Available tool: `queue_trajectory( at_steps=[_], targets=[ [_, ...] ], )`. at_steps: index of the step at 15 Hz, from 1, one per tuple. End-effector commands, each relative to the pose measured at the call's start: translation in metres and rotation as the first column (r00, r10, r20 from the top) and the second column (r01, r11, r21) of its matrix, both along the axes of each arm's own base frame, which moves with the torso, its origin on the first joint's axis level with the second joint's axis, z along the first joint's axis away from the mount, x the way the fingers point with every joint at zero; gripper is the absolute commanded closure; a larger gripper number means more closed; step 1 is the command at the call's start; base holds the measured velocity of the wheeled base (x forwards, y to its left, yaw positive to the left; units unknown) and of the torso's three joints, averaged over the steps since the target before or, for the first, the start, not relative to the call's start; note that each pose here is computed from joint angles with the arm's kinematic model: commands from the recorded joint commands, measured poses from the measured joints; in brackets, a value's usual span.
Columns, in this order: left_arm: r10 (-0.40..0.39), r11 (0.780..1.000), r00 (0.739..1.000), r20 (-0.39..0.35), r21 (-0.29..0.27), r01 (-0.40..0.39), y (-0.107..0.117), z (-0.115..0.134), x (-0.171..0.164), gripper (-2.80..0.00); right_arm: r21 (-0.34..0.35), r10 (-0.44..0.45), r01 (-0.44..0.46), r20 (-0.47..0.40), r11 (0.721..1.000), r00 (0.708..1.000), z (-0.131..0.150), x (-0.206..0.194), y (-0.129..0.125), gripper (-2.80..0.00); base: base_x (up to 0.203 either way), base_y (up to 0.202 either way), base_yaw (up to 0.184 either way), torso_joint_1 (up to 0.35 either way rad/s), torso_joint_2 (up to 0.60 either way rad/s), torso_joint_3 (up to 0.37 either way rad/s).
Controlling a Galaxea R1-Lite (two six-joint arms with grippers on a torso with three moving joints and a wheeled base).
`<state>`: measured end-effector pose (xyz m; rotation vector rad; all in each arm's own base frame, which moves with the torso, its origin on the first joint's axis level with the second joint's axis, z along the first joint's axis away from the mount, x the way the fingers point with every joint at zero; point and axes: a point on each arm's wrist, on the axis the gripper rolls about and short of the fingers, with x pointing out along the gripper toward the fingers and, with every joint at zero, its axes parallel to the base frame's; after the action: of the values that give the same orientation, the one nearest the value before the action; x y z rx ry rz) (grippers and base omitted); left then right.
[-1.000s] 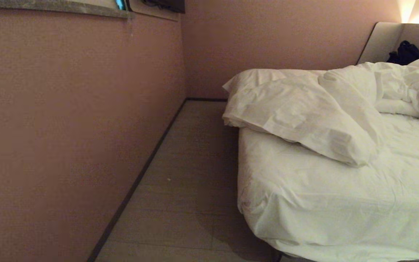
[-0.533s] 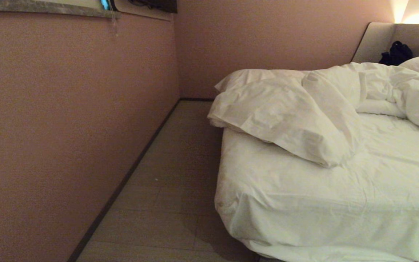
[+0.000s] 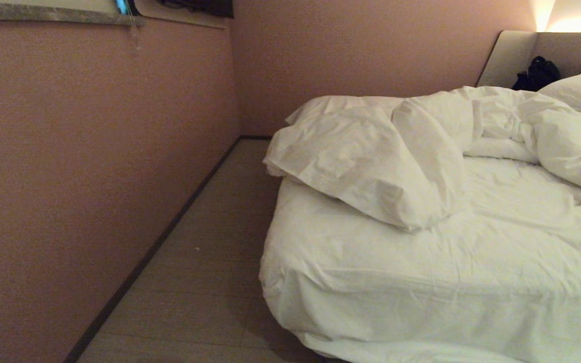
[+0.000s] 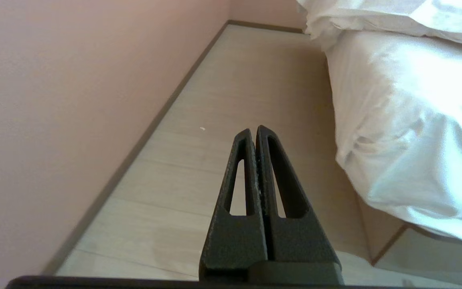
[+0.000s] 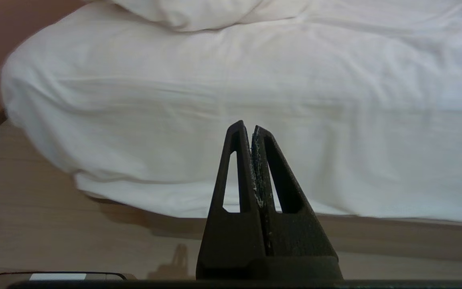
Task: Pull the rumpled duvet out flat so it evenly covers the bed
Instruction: Hold the folded corner of the quilt
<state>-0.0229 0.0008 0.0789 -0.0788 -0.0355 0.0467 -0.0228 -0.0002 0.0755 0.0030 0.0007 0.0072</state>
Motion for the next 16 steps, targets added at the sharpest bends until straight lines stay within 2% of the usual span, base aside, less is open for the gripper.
queue_trajectory(
  at_steps=[1, 16],
  targets=[
    [0.001, 1.000, 1.000, 0.002, 0.000, -0.001, 0.0000, 0.0002, 0.0000, 0.00, 0.000, 0.000, 0.000, 0.001, 1.000, 1.000, 0.0000, 0.0000, 0.0000, 0.00, 0.000, -0.191, -0.002, 0.004, 0.00, 0.002],
    [0.001, 1.000, 1.000, 0.000, -0.001, -0.001, 0.0000, 0.0000, 0.0000, 0.00, 0.000, 0.000, 0.000, 0.001, 1.000, 1.000, 0.0000, 0.0000, 0.0000, 0.00, 0.000, -0.193, -0.001, 0.003, 0.00, 0.003]
  ],
)
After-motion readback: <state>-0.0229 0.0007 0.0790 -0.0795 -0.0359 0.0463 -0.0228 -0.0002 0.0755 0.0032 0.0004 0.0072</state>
